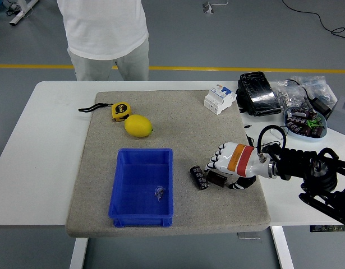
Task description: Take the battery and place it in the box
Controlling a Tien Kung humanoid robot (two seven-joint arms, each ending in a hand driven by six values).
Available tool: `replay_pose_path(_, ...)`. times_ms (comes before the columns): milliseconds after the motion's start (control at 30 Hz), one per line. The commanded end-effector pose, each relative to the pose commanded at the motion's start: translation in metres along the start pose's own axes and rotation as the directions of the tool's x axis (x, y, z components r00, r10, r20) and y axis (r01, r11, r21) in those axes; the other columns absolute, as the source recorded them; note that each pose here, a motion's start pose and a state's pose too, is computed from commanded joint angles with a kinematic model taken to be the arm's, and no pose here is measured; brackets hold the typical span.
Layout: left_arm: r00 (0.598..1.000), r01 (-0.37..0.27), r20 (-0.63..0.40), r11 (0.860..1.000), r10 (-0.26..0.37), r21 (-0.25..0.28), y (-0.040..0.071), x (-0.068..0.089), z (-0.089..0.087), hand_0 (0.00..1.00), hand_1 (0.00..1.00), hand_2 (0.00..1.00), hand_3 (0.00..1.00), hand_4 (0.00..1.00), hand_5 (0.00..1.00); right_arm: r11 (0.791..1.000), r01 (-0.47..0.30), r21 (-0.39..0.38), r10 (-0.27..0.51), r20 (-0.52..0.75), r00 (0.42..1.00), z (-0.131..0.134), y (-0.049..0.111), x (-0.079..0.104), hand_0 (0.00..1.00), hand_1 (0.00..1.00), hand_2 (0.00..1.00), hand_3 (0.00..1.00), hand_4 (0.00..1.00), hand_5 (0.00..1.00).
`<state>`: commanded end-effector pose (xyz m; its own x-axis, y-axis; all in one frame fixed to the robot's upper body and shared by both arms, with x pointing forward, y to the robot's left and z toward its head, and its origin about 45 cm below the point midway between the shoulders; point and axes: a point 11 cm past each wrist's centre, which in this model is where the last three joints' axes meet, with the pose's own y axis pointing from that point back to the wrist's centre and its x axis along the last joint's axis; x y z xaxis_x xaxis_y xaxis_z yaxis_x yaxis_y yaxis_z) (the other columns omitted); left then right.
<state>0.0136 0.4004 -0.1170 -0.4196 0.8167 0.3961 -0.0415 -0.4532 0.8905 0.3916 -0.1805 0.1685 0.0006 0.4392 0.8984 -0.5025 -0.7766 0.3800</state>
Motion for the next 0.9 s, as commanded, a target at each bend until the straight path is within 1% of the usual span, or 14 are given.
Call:
replay_pose_path(67,1.000,0.000,0.001,1.000,0.000,0.000,0.000,0.000,0.000,0.781,0.765,0.808,0.744,0.804,0.677,1.000,0.000,0.002,0.000,0.001,1.000,-0.001,0.000,-0.001,0.620,0.609,0.666,0.619,0.828,0.159)
replay_pose_path(100,1.000,0.000,0.002,1.000,0.000,0.000,0.000,0.000,0.000,0.779,0.762,0.806,0.743,0.803,0.677,1.000,-0.001,0.003,0.001,0.001,1.000,-0.001,0.000,-0.001,0.612,0.554,0.603,0.529,0.738,0.112)
replay_pose_path(267,1.000,-0.001,0.008,1.000,0.001,0.000,0.000,0.001,0.000,0.779,0.762,0.806,0.743,0.803,0.677,1.000,-0.008,0.007,0.008,0.001,1.000,-0.002,0.000,-0.001,0.612,0.554,0.603,0.529,0.738,0.112)
replay_pose_path(300,1.000,-0.001,0.009,1.000,0.001,0.000,0.000,0.001,0.000,0.779,0.757,0.803,0.743,0.803,0.677,1.000,-0.010,0.006,0.010,0.001,1.000,-0.002,0.001,-0.001,0.604,0.508,0.564,0.463,0.694,0.081)
replay_pose_path(633,1.000,-0.004,0.017,1.000,0.004,0.000,-0.001,0.003,0.000,0.779,0.756,0.802,0.743,0.803,0.677,1.000,-0.022,-0.004,0.023,0.001,1.000,0.002,0.003,0.005,0.599,0.496,0.552,0.452,0.686,0.079)
replay_pose_path(833,1.000,-0.008,0.017,1.000,0.008,0.002,-0.001,0.004,-0.001,0.777,0.754,0.801,0.743,0.803,0.680,0.999,-0.050,-0.020,0.050,0.001,0.999,0.009,0.005,0.018,0.596,0.489,0.547,0.451,0.685,0.077)
replay_pose_path(900,1.000,-0.010,0.018,1.000,0.010,0.003,-0.001,0.005,-0.002,0.776,0.751,0.801,0.746,0.804,0.681,0.997,-0.065,-0.028,0.065,0.004,0.998,0.012,0.005,0.025,0.599,0.488,0.544,0.452,0.680,0.079)
